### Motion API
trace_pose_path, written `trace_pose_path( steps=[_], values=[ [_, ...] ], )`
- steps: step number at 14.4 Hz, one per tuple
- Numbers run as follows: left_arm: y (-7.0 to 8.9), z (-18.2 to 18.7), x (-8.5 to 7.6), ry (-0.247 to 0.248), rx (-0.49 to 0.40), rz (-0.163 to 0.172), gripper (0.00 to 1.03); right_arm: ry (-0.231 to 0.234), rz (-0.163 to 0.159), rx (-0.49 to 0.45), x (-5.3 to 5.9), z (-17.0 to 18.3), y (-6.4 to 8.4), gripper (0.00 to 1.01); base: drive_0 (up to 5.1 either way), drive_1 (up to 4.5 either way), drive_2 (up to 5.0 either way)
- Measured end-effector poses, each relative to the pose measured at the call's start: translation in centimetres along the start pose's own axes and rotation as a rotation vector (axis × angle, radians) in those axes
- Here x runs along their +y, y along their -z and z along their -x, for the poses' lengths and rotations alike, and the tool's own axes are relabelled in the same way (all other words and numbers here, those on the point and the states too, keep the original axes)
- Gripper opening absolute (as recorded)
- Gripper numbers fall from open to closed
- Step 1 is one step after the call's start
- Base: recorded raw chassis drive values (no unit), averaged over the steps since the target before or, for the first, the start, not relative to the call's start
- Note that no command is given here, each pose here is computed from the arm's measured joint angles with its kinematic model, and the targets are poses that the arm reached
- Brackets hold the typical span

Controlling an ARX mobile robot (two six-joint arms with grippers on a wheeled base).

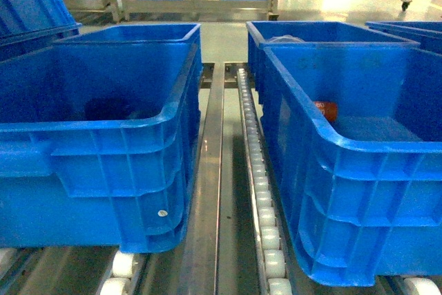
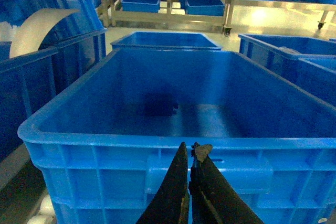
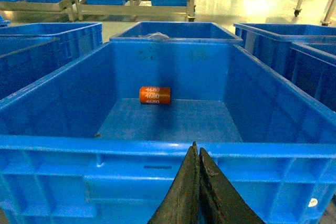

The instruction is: Sort blue parts and orange caps into right shelf containers

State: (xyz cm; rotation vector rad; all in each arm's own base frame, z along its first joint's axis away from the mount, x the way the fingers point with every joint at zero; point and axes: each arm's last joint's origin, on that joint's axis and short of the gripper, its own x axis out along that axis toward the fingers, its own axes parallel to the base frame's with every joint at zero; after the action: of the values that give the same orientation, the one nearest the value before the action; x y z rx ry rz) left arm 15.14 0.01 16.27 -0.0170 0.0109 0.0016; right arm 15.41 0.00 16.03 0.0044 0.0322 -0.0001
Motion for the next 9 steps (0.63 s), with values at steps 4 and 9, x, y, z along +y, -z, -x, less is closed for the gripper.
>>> trace_pose_path(
  steps=[4, 9],
  values=[
    [-0.4, 1.5, 0.0, 0.0, -0.011, 0.0, 0.02, 0.0, 0.0, -0.024, 0.0, 1.6, -0.5, 0.01, 0.0, 0.0, 0.0],
    [-0.8, 2.9, 0.0, 0.001, -0.024, 0.0, 0.02, 0.0, 0.0, -0.044, 0.0, 3.1, -0.9, 0.01, 0.0, 0.0, 0.0]
  ],
)
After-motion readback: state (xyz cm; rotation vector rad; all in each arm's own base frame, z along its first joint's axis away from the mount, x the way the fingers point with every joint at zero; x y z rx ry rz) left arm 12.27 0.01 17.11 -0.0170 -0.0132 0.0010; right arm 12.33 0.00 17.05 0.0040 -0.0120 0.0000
